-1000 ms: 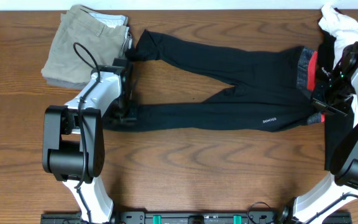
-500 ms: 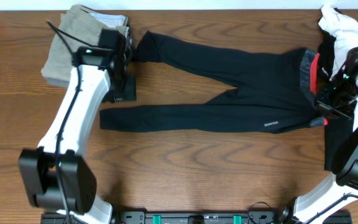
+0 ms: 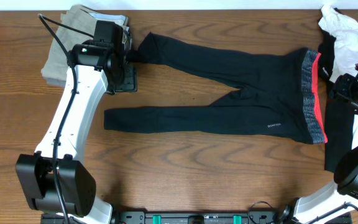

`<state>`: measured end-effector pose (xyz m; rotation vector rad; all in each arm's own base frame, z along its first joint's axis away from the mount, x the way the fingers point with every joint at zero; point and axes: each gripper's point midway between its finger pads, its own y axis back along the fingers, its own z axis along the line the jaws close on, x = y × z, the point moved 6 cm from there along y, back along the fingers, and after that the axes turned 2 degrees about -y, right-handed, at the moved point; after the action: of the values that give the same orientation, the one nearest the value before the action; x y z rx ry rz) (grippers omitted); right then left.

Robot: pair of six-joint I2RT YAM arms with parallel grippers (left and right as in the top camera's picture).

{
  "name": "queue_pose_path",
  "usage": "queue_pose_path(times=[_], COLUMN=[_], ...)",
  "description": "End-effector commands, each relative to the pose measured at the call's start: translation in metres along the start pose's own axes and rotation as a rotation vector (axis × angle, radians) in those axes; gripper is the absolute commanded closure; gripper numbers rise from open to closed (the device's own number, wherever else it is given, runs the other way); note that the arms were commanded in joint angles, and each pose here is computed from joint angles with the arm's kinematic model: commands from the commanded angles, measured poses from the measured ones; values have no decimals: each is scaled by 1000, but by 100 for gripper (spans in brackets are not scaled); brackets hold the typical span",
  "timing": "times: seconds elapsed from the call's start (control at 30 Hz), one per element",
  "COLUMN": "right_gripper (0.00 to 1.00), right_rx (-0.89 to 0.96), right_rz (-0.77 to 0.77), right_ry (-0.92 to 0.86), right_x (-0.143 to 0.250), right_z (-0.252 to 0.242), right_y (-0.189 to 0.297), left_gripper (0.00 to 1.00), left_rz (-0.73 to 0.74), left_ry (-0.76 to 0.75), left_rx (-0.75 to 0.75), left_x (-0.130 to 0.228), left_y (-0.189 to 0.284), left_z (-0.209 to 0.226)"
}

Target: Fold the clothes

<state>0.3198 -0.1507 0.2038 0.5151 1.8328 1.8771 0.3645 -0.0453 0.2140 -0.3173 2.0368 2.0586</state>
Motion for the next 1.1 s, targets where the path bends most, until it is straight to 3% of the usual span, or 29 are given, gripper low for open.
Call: queue_pose_path(times=[0.0,0.23,0.5,0.7,0.8,1.07], right_gripper=[32,30,31,31,31,31], right_rx=[-135,-214,-225,-222,-221,-222], right_rz=[-53,-151,-171,-140,-133,-133], right_ry=[98,232,294,291,291,296], right_x=[-7,-17,-14,-8,-6,-6], right_z=[19,61,84,87,87,88], right_y=[11,23,23,22,22,22], left_gripper=[27,26,25,20,13,11], left_rz=[-70,-225,-216,-264,-276,-285], left_ry=[-56,-92,-435,-598,-631,-623], left_rx=[79,124,113,15,-42,-166], left_x=[-17,-62,-72,-84,-89,-98], left_y=[4,-5,-63,-94,-110,-145], left_z=[-10,-23,-58,-75,-77,-70])
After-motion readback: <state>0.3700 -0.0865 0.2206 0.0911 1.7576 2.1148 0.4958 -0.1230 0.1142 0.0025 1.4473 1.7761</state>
